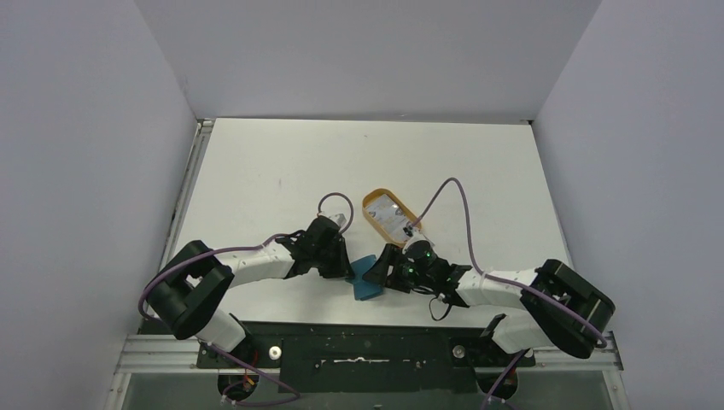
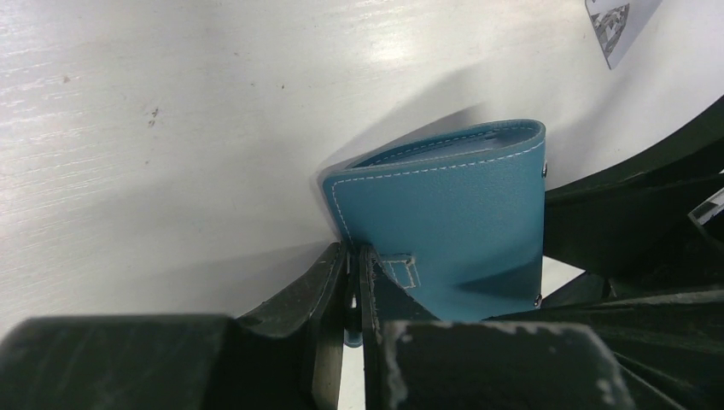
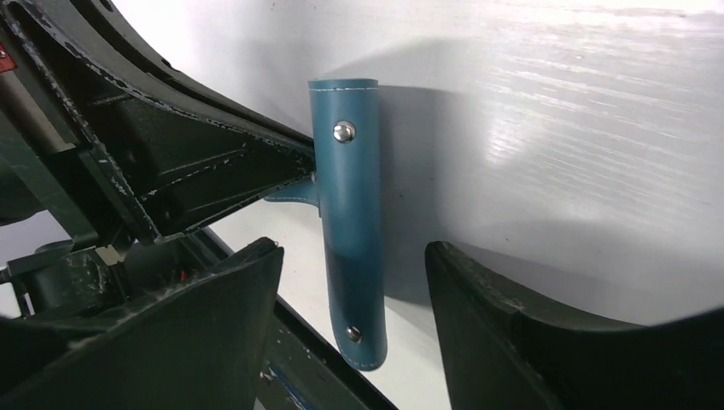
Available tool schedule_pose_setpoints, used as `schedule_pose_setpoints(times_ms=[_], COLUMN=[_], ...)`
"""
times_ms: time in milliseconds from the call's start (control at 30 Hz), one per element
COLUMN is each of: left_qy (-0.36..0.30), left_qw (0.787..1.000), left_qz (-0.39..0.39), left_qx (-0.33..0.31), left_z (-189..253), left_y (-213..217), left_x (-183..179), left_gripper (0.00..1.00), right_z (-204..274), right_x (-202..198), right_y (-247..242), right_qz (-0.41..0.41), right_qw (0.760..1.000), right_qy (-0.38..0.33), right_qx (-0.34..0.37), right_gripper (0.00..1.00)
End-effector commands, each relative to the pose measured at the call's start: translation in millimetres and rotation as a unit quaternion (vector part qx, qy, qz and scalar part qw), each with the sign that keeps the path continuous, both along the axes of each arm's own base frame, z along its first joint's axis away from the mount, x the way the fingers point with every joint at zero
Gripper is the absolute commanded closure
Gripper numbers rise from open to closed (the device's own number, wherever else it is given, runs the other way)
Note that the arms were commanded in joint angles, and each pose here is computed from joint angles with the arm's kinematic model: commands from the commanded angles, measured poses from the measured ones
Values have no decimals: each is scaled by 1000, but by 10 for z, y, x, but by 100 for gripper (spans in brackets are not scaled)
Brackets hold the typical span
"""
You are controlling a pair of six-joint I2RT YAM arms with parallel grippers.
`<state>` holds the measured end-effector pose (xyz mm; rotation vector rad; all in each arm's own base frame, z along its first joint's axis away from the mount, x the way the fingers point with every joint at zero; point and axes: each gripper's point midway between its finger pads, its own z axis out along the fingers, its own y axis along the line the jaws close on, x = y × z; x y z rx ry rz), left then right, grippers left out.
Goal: Put the credit cards into the card holder
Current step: Pick up the card holder from the center of the board.
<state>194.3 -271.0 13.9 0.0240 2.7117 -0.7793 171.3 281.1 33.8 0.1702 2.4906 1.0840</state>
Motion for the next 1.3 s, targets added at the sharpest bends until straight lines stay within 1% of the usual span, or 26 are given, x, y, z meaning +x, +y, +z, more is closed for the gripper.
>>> schedule_pose_setpoints(times_ms=[0,100,267,333,400,500,567,633,767,833,967,1033,1100,1133,1200,1267], left_qy=[29,29,29,29,29,27,27,27,29,29,30,24,14,6,-19,-53], left_qw=[997,997,997,997,997,997,997,997,997,997,997,997,997,997,997,995], left_qz=[1,3,4,4,4,4,5,5,6,7,6,10,20,26,41,59], left_qx=[77,76,76,77,76,75,76,75,72,70,69,68,70,69,66,65], left_z=[-354,-352,-344,-341,-332,-315,-315,-308,-314,-315,-302,-230,-91,13,283,584], left_y=[280,277,273,276,273,271,276,271,260,256,250,262,318,344,421,539], left_x=[-176,-173,-174,-175,-173,-168,-169,-162,-169,-167,-181,-167,-162,-147,-107,-72], left_gripper=[100,100,100,100,100,100,100,100,100,100,100,100,99,91,65,42], right_z=[139,122,116,95,45,21,27,14,-1,-13,29,141,256,340,505,648], right_x=[80,73,30,-3,-43,-71,-66,-59,-53,-55,-49,-27,-37,-41,-62,-89], right_y=[171,209,240,216,154,99,106,120,161,170,188,196,147,121,41,-95], right_qz=[10,16,28,31,32,29,30,32,37,39,44,49,55,60,67,71], right_qw=[999,998,998,998,999,999,999,999,999,999,998,998,998,997,995,993], right_qy=[-15,-11,-3,2,8,10,9,10,13,14,6,-13,-31,-44,-67,-86], right_qx=[47,52,60,53,38,31,31,30,32,33,39,44,27,18,-1,-29], right_gripper=[40,45,42,44,48,61,65,66,63,69,93,100,100,100,100,100])
